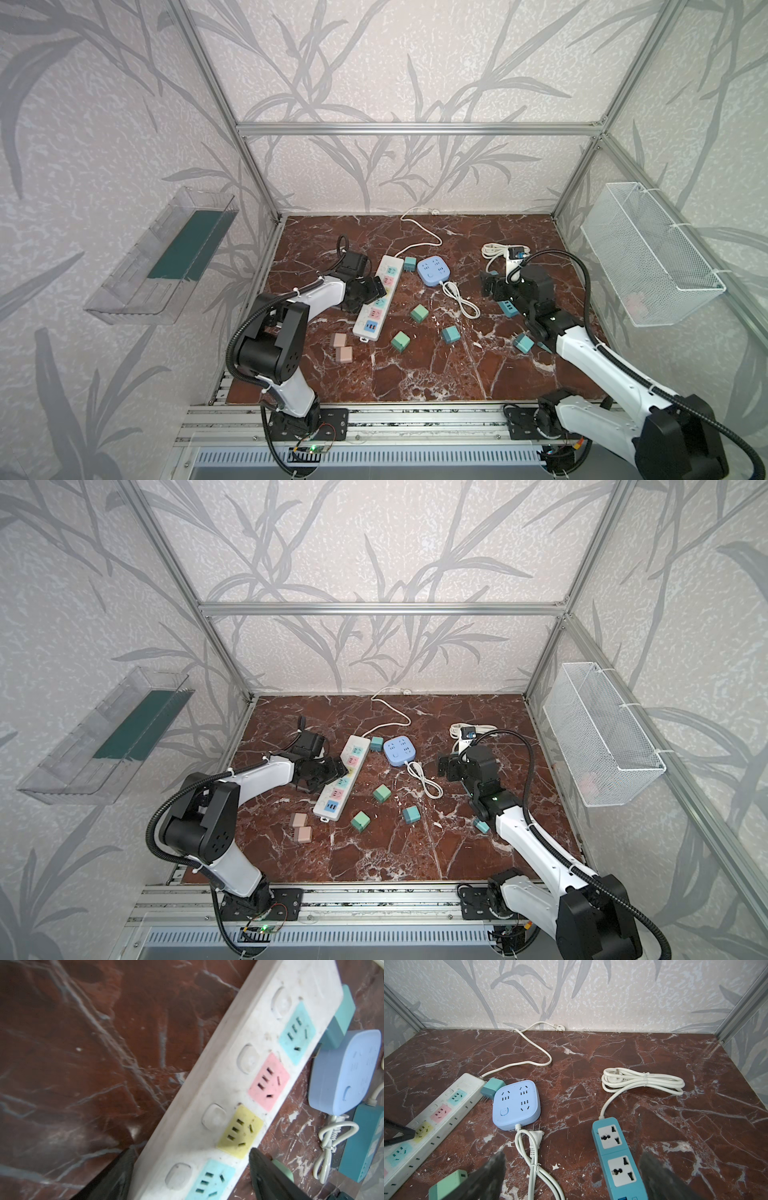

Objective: Insert the plug

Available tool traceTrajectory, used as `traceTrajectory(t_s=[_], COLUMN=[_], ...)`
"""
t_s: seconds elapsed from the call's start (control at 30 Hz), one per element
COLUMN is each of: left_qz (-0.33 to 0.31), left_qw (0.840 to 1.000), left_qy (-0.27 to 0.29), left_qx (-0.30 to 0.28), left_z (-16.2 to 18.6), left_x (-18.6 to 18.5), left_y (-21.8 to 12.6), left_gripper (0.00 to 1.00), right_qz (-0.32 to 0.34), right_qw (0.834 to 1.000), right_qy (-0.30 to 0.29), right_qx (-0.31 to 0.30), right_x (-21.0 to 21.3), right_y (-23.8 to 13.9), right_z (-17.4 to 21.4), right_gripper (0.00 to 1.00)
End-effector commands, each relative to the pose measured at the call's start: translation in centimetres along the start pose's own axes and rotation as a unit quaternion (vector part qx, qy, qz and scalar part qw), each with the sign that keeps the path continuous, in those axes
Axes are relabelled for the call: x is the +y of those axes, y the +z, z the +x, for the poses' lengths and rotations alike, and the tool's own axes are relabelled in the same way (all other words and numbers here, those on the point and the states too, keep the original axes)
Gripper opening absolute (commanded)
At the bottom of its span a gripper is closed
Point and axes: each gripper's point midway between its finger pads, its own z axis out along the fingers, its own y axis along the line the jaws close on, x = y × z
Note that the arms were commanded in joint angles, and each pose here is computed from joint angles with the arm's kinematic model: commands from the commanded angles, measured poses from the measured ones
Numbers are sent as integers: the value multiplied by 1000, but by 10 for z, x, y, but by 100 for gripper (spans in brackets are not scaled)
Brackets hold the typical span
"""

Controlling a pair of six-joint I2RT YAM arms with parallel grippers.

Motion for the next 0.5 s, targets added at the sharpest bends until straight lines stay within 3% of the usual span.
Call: traceTrajectory(t_s=[0.0, 0.2, 0.4, 0.47], left_qz=[5, -56, -103, -121], left_qw=[1000, 996, 972, 955], left_qy=[-3, 50, 208, 270], left_qx=[-14, -46, -20, -18], left_z=[-5, -22, -6, 3], left_x=[-15, -16, -48, -60], left_y=[-9, -39, -56, -61], left_gripper=[85, 85, 79, 78], right_qz=[6, 10, 12, 6], right_qw=[1000, 1000, 1000, 1000], right_qy=[-3, -4, 4, 13], right_qx=[-13, -10, -12, -12], right_x=[-1, -3, -4, -1], right_y=[-3, -2, -1, 2], right_z=[-12, -12, -12, -11], right_gripper=[99, 99, 100, 89])
